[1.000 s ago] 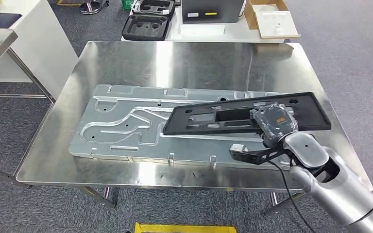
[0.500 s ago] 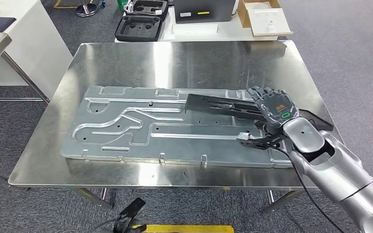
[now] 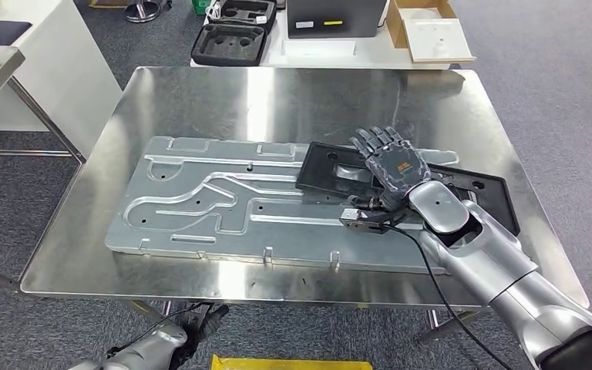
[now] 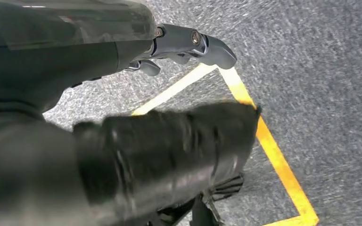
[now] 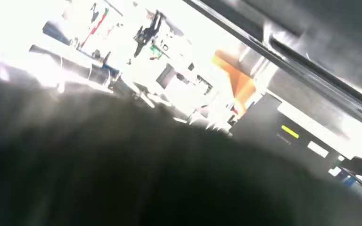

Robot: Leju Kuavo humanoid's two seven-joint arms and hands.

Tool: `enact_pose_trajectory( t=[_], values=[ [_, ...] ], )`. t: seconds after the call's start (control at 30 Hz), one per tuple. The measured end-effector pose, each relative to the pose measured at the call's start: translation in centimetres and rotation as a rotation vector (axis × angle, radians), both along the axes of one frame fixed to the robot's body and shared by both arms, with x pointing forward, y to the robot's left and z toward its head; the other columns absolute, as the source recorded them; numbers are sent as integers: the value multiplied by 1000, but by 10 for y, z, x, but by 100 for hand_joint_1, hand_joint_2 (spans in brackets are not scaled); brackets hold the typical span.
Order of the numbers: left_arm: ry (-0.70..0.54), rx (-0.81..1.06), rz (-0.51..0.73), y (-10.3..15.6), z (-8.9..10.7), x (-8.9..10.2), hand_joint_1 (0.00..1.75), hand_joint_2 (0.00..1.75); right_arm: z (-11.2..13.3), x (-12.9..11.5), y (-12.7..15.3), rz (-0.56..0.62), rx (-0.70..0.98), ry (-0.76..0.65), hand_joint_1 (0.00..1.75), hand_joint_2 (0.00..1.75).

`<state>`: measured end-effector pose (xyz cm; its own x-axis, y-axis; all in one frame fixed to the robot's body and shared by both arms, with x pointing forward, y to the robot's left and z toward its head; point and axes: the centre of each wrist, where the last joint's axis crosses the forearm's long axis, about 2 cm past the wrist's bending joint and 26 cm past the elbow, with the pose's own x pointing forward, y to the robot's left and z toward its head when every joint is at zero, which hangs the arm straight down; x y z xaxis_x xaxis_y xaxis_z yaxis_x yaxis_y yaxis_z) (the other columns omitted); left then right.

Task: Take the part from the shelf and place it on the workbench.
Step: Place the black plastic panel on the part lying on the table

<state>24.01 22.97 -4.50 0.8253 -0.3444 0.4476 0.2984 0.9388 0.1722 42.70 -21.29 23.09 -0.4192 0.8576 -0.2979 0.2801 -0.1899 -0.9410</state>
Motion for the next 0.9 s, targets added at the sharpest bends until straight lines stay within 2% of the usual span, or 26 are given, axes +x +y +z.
enact_pose_trajectory(
  t=[0.27, 0.57, 0.9],
  values=[
    [28, -10, 17, 4, -2, -3, 0, 0, -5, -7, 18, 75, 145, -40, 0, 0],
    [54, -25, 19, 5, -1, -1, 0, 0, -3, -15, 40, 133, 174, -48, 0, 0],
    [74, -43, 21, 5, -2, -2, 0, 0, -3, -20, 46, 171, 203, -71, 0, 0]
  ],
)
